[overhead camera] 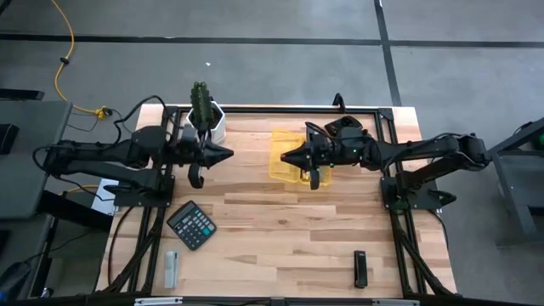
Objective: Pack school essentials
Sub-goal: Put the pink pencil top eraser into the yellow supply box
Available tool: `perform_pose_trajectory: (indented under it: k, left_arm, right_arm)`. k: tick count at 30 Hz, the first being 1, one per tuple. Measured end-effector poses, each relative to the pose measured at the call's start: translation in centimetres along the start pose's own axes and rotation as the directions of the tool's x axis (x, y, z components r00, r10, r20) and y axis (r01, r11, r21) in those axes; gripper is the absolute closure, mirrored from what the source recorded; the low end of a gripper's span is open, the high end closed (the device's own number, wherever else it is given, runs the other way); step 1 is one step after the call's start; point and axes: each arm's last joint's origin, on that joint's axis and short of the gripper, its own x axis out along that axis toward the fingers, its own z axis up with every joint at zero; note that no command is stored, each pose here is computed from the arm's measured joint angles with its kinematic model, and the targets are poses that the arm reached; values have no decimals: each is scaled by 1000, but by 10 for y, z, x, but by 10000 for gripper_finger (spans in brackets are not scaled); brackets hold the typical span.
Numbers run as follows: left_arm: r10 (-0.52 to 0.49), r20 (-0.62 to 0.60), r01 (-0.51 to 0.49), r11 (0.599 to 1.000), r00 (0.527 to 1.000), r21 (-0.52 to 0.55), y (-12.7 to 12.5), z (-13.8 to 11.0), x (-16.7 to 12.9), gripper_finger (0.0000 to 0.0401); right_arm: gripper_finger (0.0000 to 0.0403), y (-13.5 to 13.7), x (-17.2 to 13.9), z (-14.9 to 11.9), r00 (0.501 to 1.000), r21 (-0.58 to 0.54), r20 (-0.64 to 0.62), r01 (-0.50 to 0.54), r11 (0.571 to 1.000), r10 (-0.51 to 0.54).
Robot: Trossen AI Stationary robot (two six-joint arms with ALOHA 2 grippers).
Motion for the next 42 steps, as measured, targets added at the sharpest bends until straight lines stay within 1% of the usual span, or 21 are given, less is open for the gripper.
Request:
perform_pose_trajectory:
  k: [15, 17, 19, 20, 22, 24, 26, 28, 31, 32, 35, 38, 42]
  left_arm:
    - [15, 8, -15, 1000, 1000, 13, 2, 1, -1, 401]
    - [17, 8, -17, 1000, 1000, 15, 2, 1, -1, 401]
    - [18, 8, -18, 1000, 1000, 16, 2, 1, -1, 401]
    - [17, 8, -18, 1000, 1000, 23, 2, 1, -1, 401]
    - [18, 8, -18, 1000, 1000, 24, 2, 1, -1, 401]
    - [18, 8, -18, 1000, 1000, 24, 2, 1, 0, 401]
    - [22, 8, -22, 999, 1000, 24, 2, 1, 0, 401]
    - [30, 10, -30, 999, 999, 24, 2, 1, 0, 401]
    - [54, 7, -54, 998, 999, 24, 3, 0, 0, 401]
    - [62, 3, -62, 998, 998, 24, 3, 0, 0, 401]
    - [86, -10, -85, 996, 996, 26, 4, -2, 0, 401]
    - [87, -10, -86, 996, 996, 26, 4, -2, 0, 401]
    - [85, -8, -84, 996, 996, 26, 4, -2, 0, 401]
  right_arm:
    - [386, 0, 0, 0, 1000, 0, -2, -3, 1000, 3]
    - [386, -3, -1, -4, 999, 15, -46, 23, 1000, -23]
    - [386, -11, -2, -13, 986, 36, -145, 83, 996, -77]
    - [386, -16, -4, -19, 973, 38, -207, 116, 993, -106]
    - [386, -24, -9, -32, 929, 42, -342, 166, 985, -142]
    - [386, -33, -17, -45, 857, 56, -481, 241, 969, -185]
    - [386, -39, -27, -56, 764, 50, -600, 335, 941, -239]
    - [386, -45, -36, -65, 667, 31, -695, 400, 916, -267]
    - [386, -50, -46, -79, 533, -4, -804, 437, 899, -263]
    - [386, -52, -48, -83, 496, -17, -829, 439, 898, -258]
    - [386, -59, -46, -95, 427, -59, -869, 412, 909, -250]
    - [386, -67, -40, -110, 375, -95, -895, 369, 925, -241]
    - [386, -79, -34, -133, 283, -119, -933, 343, 932, -223]
